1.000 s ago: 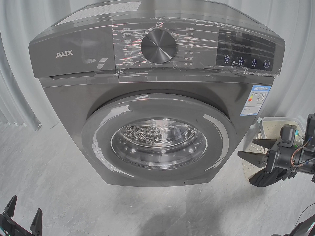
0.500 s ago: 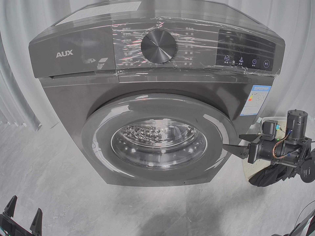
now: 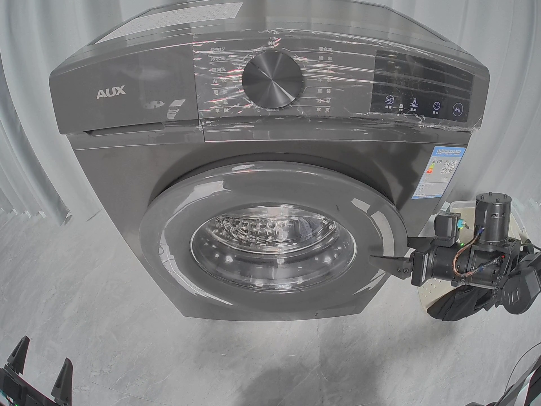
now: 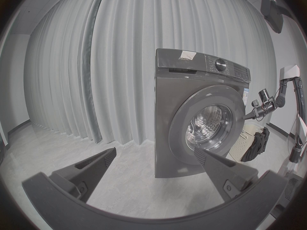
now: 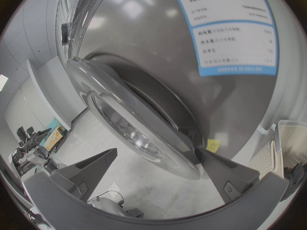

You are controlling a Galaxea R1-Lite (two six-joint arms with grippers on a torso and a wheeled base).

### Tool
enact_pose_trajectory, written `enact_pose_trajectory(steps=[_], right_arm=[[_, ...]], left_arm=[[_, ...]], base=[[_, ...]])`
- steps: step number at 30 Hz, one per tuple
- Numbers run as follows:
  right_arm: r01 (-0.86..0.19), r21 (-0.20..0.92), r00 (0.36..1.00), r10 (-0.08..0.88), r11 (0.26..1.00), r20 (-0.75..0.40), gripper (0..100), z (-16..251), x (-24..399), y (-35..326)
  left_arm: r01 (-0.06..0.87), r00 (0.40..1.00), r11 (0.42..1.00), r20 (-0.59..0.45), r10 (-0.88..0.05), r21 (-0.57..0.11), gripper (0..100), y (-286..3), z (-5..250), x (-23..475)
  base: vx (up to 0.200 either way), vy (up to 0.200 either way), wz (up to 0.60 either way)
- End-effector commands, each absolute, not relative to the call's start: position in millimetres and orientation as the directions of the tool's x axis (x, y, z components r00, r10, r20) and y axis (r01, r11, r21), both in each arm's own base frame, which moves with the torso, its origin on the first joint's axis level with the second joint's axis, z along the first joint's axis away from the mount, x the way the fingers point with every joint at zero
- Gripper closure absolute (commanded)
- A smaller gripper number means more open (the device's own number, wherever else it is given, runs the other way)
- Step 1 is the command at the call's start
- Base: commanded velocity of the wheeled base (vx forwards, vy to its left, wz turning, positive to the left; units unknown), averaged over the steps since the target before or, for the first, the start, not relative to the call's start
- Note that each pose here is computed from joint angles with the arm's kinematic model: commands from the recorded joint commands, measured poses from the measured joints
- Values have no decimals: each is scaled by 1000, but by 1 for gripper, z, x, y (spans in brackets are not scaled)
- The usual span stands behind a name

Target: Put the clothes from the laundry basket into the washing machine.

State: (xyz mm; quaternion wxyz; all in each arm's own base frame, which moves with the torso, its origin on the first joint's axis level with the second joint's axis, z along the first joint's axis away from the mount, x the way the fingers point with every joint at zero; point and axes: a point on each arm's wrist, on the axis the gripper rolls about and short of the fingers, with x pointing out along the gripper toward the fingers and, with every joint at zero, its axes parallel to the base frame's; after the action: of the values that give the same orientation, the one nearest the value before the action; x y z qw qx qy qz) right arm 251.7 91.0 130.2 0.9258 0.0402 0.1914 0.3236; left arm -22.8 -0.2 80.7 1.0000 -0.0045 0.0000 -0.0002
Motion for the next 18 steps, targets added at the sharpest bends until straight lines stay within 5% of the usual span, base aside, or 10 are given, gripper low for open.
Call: enact_pose_trajectory(steps=[1,7,15,18], right_arm=[[-594,199,703,623,780,-343,0,126,231,87],[-601,187,712,627,777,-316,0,132,205,78],[-604,180,721,629,776,-291,0,138,219,83],[-609,185,710,634,772,-306,0,134,229,89]], left_arm=[[0,1000,1000,2,0,-9,0,0,76,-23],[0,1000,1000,2,0,-8,0,0,76,-23],[0,1000,1000,2,0,-8,0,0,76,-23],[2,1000,1000,0,-2,-9,0,0,76,-23]], base=[[0,0,0],[0,0,0],[0,0,0],[-200,0,0]])
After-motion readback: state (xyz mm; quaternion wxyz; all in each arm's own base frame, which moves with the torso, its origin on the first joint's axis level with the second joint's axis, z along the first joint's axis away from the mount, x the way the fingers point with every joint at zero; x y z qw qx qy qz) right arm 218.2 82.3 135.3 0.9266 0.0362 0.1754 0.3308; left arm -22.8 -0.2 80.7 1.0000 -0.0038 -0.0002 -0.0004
